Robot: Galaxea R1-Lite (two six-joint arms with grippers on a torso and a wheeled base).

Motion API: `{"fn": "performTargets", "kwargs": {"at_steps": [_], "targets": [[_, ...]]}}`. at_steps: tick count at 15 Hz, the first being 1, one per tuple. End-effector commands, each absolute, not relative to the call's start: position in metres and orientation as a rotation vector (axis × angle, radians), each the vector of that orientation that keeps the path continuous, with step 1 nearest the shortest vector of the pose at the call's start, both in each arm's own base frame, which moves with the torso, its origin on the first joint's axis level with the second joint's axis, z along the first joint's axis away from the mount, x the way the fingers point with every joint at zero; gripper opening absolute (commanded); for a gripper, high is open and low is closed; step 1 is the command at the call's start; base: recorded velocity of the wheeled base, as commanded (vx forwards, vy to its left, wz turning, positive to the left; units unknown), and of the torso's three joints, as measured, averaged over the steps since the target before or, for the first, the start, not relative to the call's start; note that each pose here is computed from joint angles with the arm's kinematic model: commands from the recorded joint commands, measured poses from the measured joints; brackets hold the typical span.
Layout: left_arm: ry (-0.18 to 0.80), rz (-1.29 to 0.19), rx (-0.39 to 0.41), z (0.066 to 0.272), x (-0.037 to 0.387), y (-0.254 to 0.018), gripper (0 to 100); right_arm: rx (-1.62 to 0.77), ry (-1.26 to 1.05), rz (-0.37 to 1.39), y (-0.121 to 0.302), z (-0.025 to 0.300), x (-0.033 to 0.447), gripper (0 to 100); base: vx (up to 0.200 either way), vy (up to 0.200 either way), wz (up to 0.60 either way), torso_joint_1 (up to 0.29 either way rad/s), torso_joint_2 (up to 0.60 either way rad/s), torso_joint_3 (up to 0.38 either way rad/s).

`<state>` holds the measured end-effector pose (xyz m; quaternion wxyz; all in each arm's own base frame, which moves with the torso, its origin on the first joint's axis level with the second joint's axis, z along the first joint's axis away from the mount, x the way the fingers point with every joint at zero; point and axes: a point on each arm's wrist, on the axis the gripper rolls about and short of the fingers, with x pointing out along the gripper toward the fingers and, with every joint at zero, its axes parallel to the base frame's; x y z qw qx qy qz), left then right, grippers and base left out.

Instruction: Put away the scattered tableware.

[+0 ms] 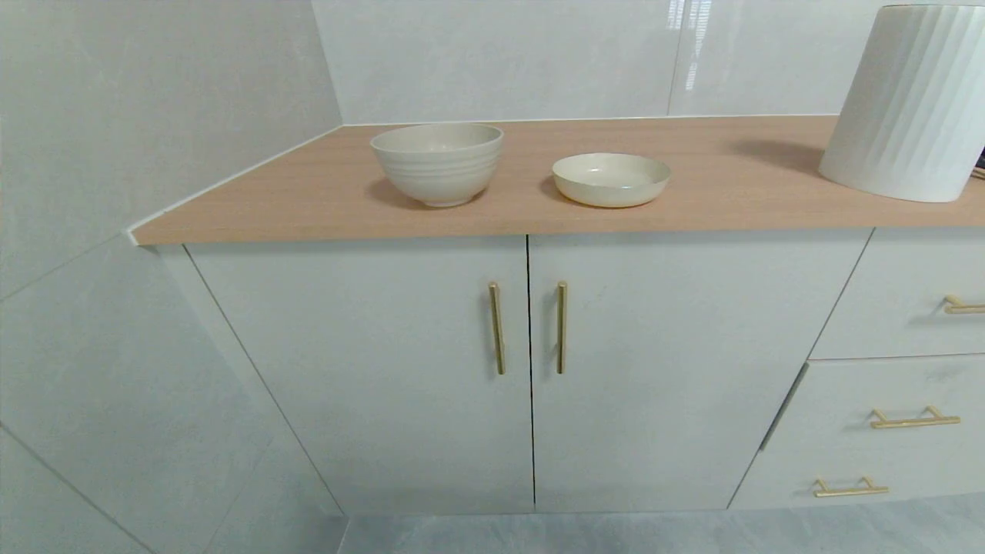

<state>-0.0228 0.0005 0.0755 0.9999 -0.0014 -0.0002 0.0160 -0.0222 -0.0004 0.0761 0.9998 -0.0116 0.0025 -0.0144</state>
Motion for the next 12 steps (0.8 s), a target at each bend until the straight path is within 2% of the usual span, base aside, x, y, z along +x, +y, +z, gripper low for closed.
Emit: {"fn": "performTargets", "kwargs": {"at_steps": [1, 3, 4, 8, 12], "targets": [[0.0, 0.032, -0.003, 0.075, -0.023, 0.001, 100, -0.042, 0.04, -0.019, 0.0, 0.082, -0.019, 100, 0.0, 0.0, 0.0, 0.0, 0.0, 0.0], [0.0, 0.034, -0.003, 0.075, -0.023, 0.0, 100, 0.017, -0.039, 0.099, 0.001, 0.152, -0.018, 100, 0.0, 0.0, 0.0, 0.0, 0.0, 0.0], [0.0, 0.032, -0.003, 0.075, -0.023, 0.001, 100, 0.02, -0.006, 0.164, 0.003, 0.17, -0.008, 100, 0.0, 0.0, 0.0, 0.0, 0.0, 0.0], [0.0, 0.034, -0.003, 0.075, -0.023, 0.0, 100, 0.027, 0.291, 0.485, 0.014, 0.205, 0.08, 100, 0.0, 0.0, 0.0, 0.0, 0.0, 0.0], [0.0, 0.034, -0.003, 0.075, -0.023, 0.0, 100, 0.028, 0.453, 0.683, 0.055, 0.213, 0.171, 100, 0.0, 0.0, 0.0, 0.0, 0.0, 0.0]]}}
